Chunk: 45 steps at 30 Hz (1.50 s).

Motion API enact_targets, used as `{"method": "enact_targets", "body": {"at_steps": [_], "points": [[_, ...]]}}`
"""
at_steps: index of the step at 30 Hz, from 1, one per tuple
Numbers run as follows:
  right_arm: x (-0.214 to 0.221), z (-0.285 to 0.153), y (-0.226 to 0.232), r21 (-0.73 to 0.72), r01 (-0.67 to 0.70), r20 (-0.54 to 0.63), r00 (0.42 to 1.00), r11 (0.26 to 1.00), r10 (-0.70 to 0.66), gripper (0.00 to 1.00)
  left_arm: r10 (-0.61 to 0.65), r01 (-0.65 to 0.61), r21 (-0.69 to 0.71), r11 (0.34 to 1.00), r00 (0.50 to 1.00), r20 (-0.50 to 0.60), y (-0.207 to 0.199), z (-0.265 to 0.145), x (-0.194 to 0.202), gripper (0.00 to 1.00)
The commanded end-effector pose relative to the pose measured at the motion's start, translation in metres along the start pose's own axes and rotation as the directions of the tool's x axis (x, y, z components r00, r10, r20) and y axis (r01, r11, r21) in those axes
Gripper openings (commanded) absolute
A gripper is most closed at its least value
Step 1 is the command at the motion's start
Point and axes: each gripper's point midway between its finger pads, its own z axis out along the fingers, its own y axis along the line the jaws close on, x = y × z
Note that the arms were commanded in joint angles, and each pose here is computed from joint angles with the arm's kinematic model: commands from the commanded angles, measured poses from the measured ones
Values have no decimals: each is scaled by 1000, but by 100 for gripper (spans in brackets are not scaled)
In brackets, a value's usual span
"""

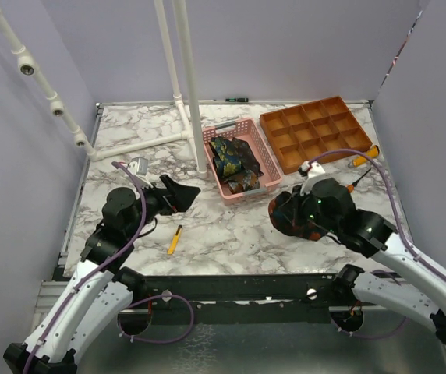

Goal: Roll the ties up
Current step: Place the tie at the corner of the board.

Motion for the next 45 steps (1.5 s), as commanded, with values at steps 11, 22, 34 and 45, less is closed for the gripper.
{"method": "enact_targets", "body": {"at_steps": [11,22,34,45], "points": [[-30,0,9,786,374,-26,814,491,-580,1,94,2,-383,924,968,232,54,-54,-50,99],[122,94,165,164,552,-110,834,818,-541,41,78,55,-416,908,952,297,68,-75,-48,99],[78,49,121,55,87,-126,989,995,-80,99,90,1,-384,923,972,219,60,-66,-39,99],[155,3,-2,479,-495,-142,771,725,621,96,88,-111,-295,949,992,-90,47,-27,5,99]]}}
